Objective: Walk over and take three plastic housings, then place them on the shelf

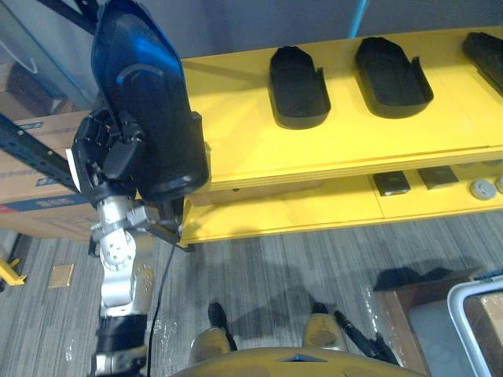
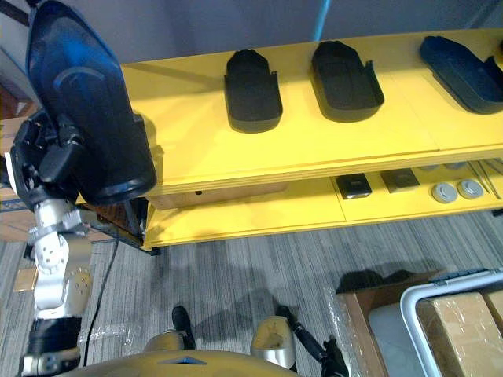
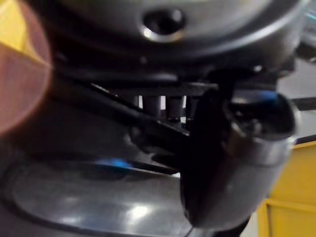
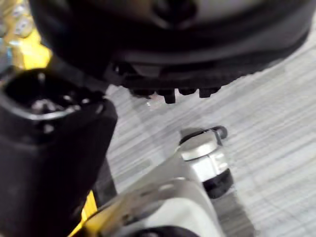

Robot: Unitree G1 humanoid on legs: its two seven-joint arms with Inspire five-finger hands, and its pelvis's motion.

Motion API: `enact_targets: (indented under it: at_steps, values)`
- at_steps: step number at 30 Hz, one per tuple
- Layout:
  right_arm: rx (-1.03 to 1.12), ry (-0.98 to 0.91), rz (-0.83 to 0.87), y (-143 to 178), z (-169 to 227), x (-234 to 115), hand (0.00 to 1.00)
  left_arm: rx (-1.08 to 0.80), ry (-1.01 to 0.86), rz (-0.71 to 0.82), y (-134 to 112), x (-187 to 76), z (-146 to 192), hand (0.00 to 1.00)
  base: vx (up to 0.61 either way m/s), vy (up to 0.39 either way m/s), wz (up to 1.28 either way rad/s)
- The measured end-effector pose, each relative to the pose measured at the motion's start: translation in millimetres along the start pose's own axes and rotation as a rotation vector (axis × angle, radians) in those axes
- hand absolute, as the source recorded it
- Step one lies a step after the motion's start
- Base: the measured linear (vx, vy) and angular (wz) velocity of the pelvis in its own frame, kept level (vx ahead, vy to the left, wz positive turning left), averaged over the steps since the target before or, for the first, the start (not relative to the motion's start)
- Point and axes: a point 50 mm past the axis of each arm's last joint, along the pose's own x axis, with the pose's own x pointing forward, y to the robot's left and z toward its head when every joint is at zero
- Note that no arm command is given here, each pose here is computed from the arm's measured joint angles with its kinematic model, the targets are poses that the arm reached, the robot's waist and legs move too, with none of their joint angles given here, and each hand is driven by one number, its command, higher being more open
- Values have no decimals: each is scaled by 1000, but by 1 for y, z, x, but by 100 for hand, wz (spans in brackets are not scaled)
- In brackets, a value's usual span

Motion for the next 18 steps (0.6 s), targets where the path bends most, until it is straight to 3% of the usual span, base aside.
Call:
enact_targets:
  at_steps: [5, 18]
  values:
    - [-2, -2, 48, 3, 5, 2, 100, 11, -34, 95, 2, 55, 12, 0, -23, 9, -27]
    - [-27, -65, 157, 16, 27, 6, 100, -15, -58, 244, 23, 108, 55, 0, -5, -2, -12]
